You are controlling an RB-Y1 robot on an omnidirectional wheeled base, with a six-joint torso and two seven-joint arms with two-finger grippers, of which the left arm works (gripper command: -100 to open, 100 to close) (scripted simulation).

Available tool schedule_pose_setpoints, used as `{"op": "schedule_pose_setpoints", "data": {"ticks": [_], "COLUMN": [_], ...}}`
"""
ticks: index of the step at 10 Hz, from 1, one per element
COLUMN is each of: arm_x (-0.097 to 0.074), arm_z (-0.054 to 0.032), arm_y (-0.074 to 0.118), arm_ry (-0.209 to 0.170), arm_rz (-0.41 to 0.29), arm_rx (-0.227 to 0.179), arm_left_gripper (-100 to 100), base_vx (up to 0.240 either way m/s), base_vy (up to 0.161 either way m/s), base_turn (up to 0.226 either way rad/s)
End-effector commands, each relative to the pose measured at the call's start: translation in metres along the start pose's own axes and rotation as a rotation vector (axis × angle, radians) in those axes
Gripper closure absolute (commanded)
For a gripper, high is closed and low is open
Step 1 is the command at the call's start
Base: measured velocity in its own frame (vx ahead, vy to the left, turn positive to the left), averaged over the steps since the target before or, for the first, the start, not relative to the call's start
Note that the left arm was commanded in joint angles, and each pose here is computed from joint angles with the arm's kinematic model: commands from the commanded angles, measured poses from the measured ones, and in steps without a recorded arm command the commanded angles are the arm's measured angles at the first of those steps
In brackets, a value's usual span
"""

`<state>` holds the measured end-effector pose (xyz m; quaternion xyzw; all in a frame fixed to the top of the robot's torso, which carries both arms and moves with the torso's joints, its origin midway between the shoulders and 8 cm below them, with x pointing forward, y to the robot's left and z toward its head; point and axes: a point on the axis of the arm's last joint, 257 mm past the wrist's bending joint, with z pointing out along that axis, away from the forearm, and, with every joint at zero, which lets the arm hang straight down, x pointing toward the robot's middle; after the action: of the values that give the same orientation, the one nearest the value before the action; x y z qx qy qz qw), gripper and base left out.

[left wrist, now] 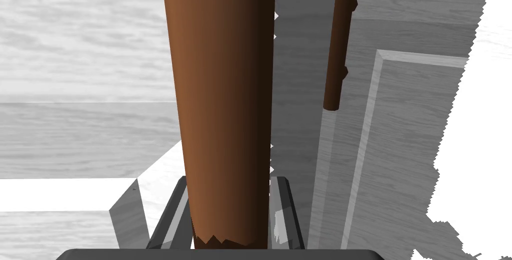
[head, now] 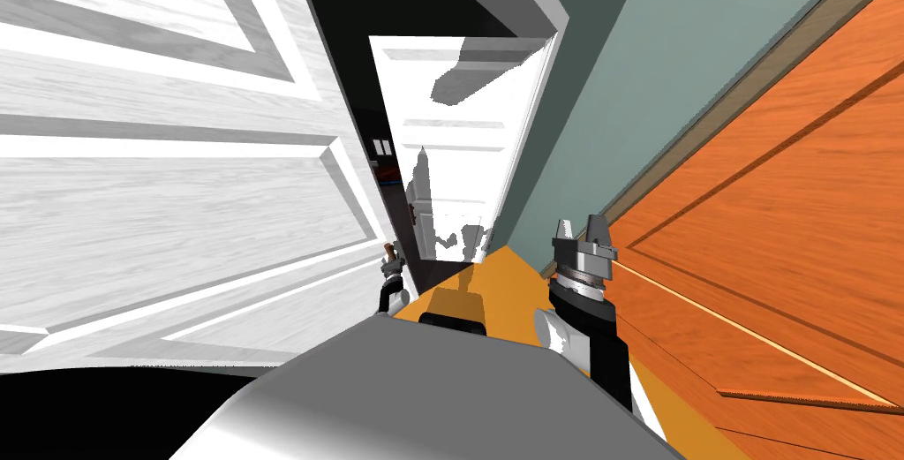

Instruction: Push the door open

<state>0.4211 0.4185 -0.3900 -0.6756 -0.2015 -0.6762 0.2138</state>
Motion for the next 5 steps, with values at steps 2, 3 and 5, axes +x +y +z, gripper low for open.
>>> {"op": "schedule_pose_setpoints", "data": {"ticks": [2,3,5], "arm_x": [-0.001,-0.001,-0.001], "arm_z": [0.0026,0.0034,0.0045], "arm_y": [-0.021,-0.03,-0.046], "arm_ry": [0.0,0.0,-0.001], "arm_rz": [0.001,0.002,0.003], "arm_rx": [0.052,0.075,0.116], "arm_left_gripper": [100,100,100], "base_vx": [0.105,0.164,0.179], "base_vy": [0.069,0.047,0.062], "base_turn": [-0.044,-0.032,-0.02]}}
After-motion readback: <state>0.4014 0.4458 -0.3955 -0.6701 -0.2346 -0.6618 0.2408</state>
